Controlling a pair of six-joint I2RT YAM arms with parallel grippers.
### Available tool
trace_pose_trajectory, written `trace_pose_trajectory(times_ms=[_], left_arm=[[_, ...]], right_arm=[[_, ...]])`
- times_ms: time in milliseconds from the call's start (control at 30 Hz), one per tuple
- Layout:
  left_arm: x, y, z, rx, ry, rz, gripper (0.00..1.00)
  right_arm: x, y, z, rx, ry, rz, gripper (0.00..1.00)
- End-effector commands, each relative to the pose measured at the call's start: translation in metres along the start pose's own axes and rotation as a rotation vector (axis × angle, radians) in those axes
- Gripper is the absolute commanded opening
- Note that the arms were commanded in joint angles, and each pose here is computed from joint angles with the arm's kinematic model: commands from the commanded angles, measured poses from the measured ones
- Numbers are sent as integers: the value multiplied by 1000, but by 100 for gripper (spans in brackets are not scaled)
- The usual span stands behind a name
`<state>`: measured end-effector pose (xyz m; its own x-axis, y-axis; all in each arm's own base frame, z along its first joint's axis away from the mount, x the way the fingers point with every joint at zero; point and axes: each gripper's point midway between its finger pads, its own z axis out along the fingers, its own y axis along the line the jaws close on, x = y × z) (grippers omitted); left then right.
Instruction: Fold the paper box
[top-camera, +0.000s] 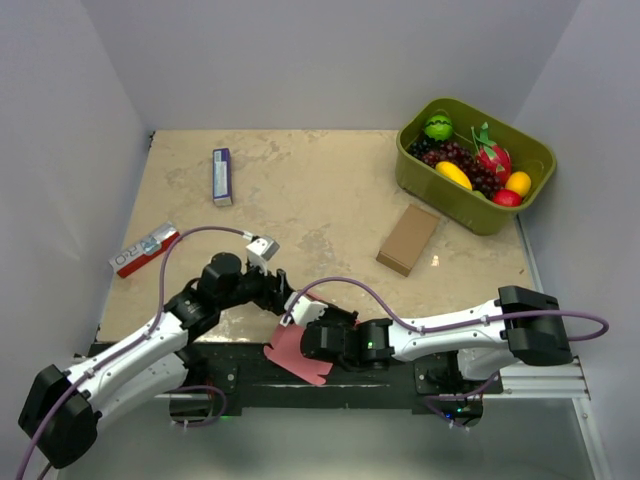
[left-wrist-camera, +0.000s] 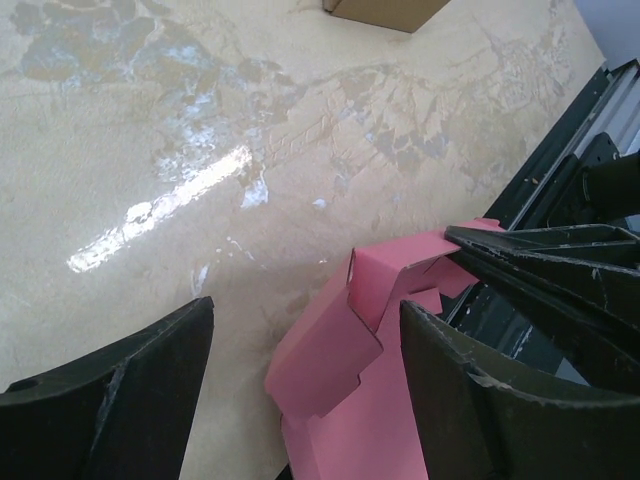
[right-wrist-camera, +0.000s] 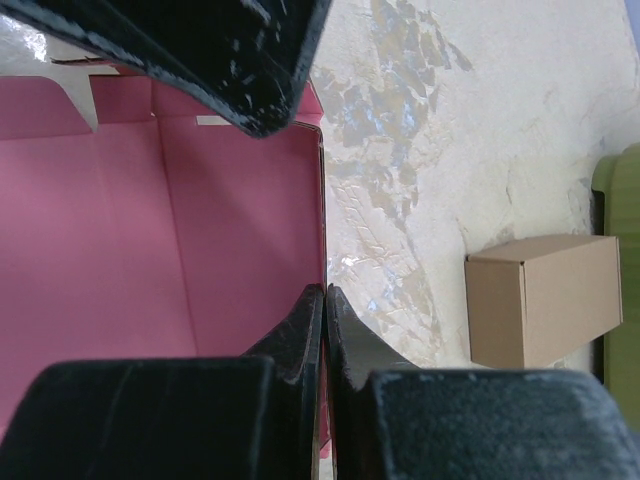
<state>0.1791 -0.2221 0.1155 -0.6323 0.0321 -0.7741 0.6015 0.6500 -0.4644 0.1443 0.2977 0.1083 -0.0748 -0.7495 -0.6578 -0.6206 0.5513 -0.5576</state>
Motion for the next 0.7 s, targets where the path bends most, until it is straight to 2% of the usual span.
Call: trace_pose_trajectory(times_ms=[0,100,300,333,500,633,667], left_arm=[[-20,-20,8,64,-70,59,79],[-15,-21,15,36,-37,101,77],[-7,-18,24,-30,-5,152,62],[-7,-18,24,-32,-11,153,56],[-6,-16,27,-46,-20,178,42],[-8,-14,26,-61,-35,195,22],[-6,-14,26,-63,-32,201,21]], right_arm=[[-18,-3,-3,2,-43,48,3],[-18,-3,-3,4,-42,49,3],[-19,-5,-4,7,-48,59,6],[-19,-5,-4,9,-48,59,6],[-17,-6,-2,23,-40,52,10],[-17,-8,-2,37,-40,59,13],[-16,-10,-2,41,-39,63,14]])
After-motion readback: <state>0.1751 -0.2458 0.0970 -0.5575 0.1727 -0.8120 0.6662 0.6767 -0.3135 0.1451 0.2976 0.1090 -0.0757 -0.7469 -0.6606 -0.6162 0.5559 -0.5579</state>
